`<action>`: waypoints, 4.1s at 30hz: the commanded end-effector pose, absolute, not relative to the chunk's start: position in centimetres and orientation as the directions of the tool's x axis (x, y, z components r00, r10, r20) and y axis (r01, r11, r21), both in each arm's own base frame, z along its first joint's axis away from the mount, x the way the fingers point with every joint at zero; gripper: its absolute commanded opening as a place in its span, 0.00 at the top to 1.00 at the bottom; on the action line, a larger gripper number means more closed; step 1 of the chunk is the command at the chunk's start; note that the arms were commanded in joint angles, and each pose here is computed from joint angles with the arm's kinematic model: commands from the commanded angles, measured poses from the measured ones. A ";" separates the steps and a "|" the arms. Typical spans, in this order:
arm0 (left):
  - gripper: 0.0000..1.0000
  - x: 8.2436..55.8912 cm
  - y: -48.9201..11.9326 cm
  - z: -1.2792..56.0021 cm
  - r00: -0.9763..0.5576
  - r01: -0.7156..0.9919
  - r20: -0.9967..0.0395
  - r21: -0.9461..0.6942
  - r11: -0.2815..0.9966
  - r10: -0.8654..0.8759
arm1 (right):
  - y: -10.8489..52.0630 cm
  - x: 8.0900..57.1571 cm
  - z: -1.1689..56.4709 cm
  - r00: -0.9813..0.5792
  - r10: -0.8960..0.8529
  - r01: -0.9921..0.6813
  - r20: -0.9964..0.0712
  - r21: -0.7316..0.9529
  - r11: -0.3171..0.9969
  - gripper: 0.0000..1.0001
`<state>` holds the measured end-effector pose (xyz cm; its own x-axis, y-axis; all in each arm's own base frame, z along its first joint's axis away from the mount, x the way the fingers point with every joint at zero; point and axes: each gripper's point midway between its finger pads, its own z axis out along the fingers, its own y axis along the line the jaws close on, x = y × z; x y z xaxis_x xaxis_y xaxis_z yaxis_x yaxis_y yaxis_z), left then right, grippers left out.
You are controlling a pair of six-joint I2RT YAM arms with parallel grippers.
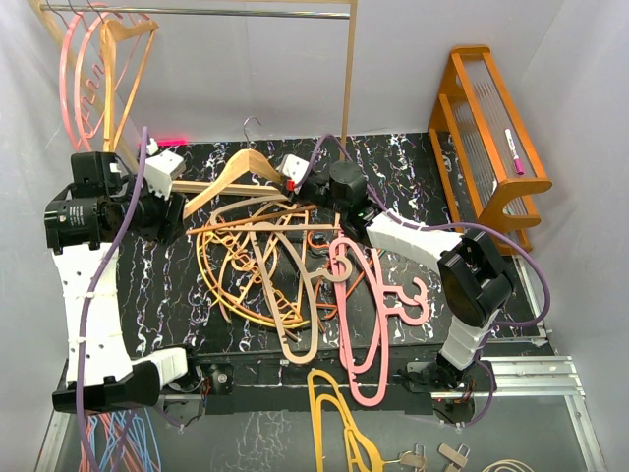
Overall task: Organize the hangers
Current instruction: Adjust the hanger at the center of the board, then place the hanger at the clothesline.
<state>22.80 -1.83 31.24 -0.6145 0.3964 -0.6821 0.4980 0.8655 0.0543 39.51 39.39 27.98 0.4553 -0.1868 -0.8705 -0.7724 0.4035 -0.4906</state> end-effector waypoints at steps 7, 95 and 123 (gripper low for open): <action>0.73 21.1 -3.8 30.9 -0.610 0.579 -0.683 -0.037 0.815 0.402 | 39.0 39.2 31.7 0.526 -0.128 -0.728 -0.841 -0.523 0.444 0.92; 1.00 15.8 -4.8 35.5 0.155 0.673 -0.564 0.661 0.331 0.811 | 37.6 25.6 34.1 0.895 -0.436 -0.205 -0.089 -0.952 -0.228 0.92; 1.00 17.0 -4.2 40.3 0.018 0.421 -0.858 0.472 0.775 0.513 | 26.6 28.9 52.2 0.444 0.204 -0.740 -0.873 -0.229 0.632 0.01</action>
